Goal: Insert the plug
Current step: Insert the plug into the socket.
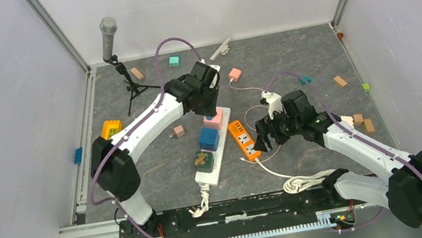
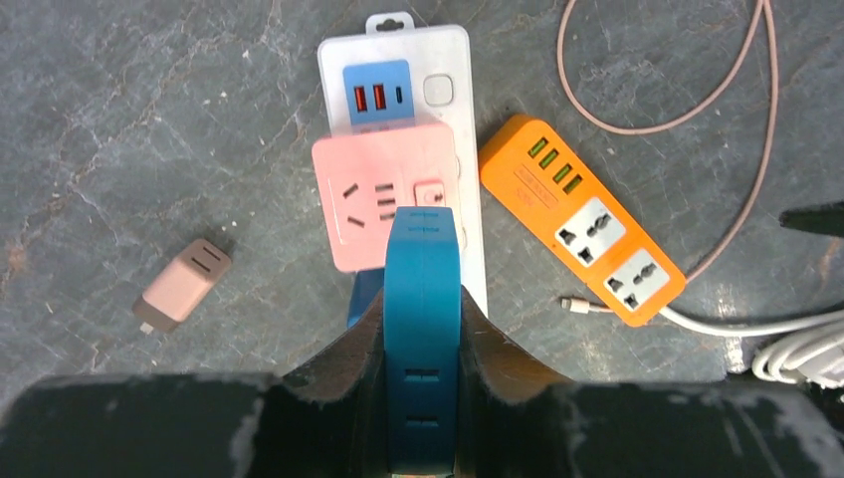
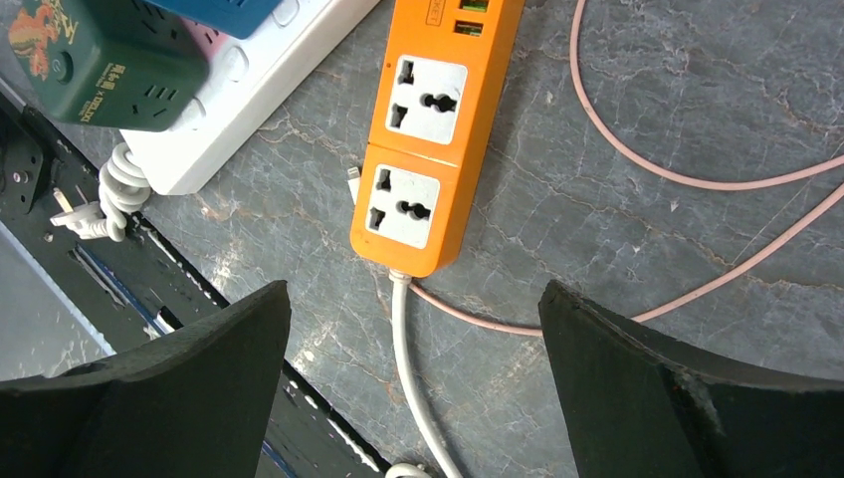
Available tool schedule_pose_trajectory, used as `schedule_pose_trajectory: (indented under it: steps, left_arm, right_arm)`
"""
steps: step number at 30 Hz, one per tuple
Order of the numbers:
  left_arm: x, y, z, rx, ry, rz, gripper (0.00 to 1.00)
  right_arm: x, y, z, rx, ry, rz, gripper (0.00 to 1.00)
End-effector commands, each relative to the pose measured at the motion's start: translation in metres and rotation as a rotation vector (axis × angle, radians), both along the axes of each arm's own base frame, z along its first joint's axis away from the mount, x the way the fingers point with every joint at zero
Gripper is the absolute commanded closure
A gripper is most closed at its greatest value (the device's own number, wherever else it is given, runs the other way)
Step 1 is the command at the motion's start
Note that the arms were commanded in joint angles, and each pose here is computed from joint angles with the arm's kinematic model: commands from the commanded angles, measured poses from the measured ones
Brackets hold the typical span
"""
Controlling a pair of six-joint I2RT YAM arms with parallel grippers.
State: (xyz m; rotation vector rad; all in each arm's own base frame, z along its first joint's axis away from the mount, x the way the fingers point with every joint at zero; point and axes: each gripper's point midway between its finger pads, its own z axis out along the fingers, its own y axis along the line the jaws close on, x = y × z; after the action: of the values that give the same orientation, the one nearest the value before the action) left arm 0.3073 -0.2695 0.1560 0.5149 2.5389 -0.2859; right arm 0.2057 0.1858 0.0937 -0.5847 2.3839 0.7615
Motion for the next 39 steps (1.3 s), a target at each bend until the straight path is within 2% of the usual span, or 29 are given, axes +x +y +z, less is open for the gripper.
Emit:
schedule_pose_trajectory:
  steps: [1, 19, 39]
  left_arm:
    - [0.021, -0.002, 0.007, 0.061, -0.048, -0.034, 0.98]
    - [0.039, 0.008, -0.016, 0.14, -0.035, 0.026, 0.98]
    - [0.036, -0.005, -0.025, 0.075, -0.001, 0.017, 0.98]
  right_arm:
    - [0.001, -0.001, 0.003, 0.01, -0.017, -0.004, 0.02]
    - [-0.002, 0.003, -0.001, 0.017, 0.009, 0.023, 0.02]
    - [0.0, 0.005, 0.002, 0.017, 0.012, 0.038, 0.02]
